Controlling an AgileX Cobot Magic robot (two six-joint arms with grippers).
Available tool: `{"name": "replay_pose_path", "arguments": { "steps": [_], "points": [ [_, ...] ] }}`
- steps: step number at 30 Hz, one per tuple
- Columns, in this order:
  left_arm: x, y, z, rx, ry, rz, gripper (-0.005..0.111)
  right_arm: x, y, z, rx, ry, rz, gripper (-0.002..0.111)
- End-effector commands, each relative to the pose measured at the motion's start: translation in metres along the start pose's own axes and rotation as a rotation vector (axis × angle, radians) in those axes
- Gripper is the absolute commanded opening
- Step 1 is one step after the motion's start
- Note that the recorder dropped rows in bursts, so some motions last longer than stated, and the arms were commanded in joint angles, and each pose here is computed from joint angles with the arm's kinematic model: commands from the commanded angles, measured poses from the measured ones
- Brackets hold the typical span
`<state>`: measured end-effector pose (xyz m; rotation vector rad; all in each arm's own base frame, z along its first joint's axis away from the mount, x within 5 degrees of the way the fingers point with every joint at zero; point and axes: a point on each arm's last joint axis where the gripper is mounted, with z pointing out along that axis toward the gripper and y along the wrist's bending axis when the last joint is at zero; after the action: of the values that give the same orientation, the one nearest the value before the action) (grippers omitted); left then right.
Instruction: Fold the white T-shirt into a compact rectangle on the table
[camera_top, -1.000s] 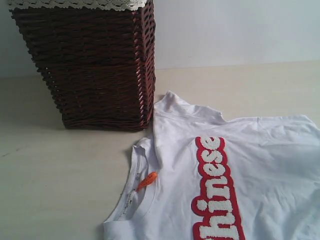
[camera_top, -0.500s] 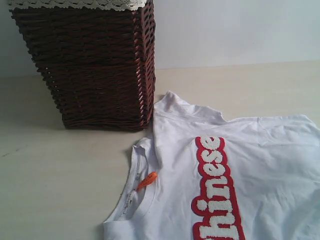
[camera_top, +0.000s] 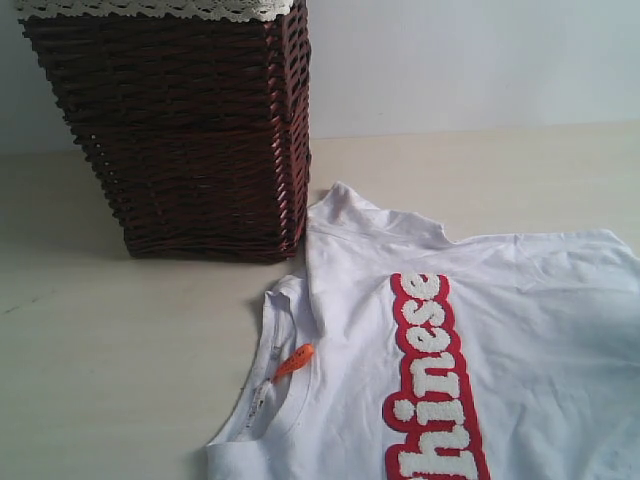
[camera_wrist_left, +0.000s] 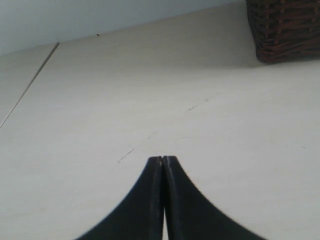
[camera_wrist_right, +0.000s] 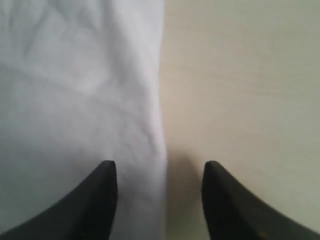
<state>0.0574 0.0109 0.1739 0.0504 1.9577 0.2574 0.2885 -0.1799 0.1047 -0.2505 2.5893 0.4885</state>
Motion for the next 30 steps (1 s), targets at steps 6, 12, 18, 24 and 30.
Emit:
{"name": "replay_pose_path", "arguments": {
  "steps": [6,12,18,24,30],
  "points": [
    [-0.001,0.0,0.0,0.001,-0.004,-0.015,0.0,-0.009,0.02,-0.011,-0.182,-0.069,-0.152,0.0],
    [-0.001,0.0,0.0,0.001,-0.004,-0.015,0.0,-0.025,0.015,-0.038,0.064,-0.09,-0.223,0.0],
    [-0.001,0.0,0.0,0.001,-0.004,-0.015,0.0,-0.04,0.047,-0.065,-0.028,-0.143,-0.31,0.0],
    [-0.001,0.0,0.0,0.001,-0.004,-0.015,0.0,-0.05,0.096,-0.066,-0.259,-0.051,-0.371,0.0],
    [-0.001,0.0,0.0,0.001,-0.004,-0.015,0.0,-0.054,0.138,-0.038,-0.321,0.18,-0.406,0.0]
  ]
}}
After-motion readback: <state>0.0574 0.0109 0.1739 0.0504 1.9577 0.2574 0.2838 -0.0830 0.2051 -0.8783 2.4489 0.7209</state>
